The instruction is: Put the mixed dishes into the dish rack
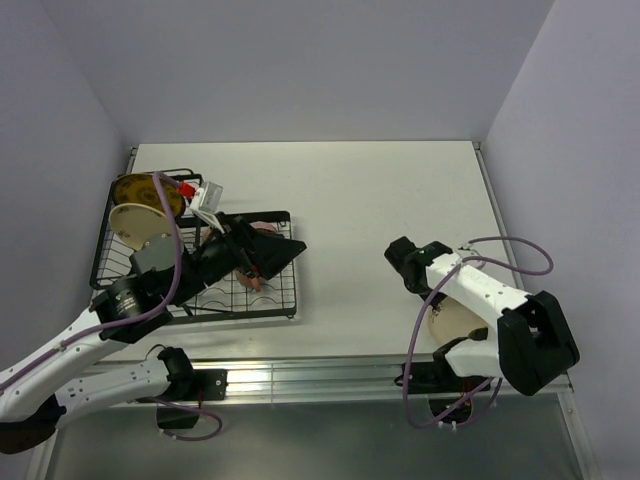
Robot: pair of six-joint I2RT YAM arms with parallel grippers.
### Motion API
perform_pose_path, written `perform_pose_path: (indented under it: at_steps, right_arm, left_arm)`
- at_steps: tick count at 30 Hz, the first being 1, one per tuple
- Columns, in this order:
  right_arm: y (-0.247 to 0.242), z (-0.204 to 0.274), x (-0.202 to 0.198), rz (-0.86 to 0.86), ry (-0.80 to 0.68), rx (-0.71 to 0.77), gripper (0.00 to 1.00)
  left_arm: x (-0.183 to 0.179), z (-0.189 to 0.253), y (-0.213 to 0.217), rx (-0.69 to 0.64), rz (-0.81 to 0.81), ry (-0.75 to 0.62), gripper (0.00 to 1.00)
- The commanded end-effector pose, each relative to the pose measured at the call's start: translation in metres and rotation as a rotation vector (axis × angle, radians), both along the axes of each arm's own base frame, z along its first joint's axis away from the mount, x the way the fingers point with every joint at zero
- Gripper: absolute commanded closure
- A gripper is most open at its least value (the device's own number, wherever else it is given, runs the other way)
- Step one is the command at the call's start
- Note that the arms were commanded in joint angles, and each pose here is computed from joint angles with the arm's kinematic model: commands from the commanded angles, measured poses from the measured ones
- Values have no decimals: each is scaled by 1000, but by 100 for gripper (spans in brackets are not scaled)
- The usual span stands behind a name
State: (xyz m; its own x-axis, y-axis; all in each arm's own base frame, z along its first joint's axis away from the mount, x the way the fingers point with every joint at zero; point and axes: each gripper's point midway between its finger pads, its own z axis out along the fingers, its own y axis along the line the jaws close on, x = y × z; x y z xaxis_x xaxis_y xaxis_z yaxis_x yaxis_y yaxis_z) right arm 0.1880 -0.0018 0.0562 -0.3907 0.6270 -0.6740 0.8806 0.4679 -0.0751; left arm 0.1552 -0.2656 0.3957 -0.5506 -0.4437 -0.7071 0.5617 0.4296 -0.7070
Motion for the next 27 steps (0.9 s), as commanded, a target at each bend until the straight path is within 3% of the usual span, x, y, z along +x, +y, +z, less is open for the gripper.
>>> perform_pose_path:
  at_steps: [1,13,27]
  right_arm:
    - [-20,12,-15,-122,-69,-44,100]
    - [-5,-15,-35,-139,14,105,100]
    - [36,-35,-5,49,131,210,100]
  left_arm:
    - [-14,19,5,-82,-46,-46,6]
    - [-16,3,2,-26,-67,-26,5]
    - [-5,-30,-22,111,-93,43,6]
